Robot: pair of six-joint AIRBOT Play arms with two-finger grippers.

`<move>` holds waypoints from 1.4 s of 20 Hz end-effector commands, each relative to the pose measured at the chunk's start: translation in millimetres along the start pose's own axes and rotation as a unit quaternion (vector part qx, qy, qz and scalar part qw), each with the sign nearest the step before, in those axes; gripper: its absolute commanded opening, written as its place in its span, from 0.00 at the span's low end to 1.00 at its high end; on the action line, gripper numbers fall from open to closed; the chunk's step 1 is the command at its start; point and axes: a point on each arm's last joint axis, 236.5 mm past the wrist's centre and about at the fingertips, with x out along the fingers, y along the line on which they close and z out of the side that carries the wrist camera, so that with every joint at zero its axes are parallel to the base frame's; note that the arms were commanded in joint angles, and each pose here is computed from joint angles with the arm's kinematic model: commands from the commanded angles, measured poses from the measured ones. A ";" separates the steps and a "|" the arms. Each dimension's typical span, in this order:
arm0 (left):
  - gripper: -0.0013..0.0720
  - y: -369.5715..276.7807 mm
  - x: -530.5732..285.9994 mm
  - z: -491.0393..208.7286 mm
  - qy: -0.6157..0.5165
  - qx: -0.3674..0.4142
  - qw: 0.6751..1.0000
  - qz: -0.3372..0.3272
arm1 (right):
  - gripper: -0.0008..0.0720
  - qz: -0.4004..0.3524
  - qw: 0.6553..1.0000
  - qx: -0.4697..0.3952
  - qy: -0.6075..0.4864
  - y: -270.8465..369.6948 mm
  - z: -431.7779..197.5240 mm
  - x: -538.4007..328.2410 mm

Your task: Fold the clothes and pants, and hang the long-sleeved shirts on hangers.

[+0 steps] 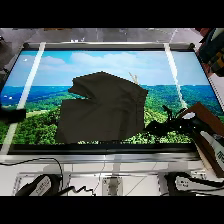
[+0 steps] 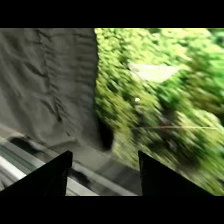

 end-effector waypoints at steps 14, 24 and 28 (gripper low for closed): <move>0.80 -11.3 91.4 -134.8 0.103 -0.134 0.972 -0.165 | 0.04 0.056 0.998 -0.026 -0.010 17.3 18.5 24.3; 0.80 -55.5 117.7 -90.9 0.033 -0.152 0.940 -0.304 | 0.04 0.058 0.998 -0.032 -0.013 20.3 22.4 22.1; 0.80 -70.6 135.5 -99.9 0.072 -0.142 0.933 -0.323 | 0.04 0.058 0.998 -0.032 -0.013 20.2 22.5 22.1</move>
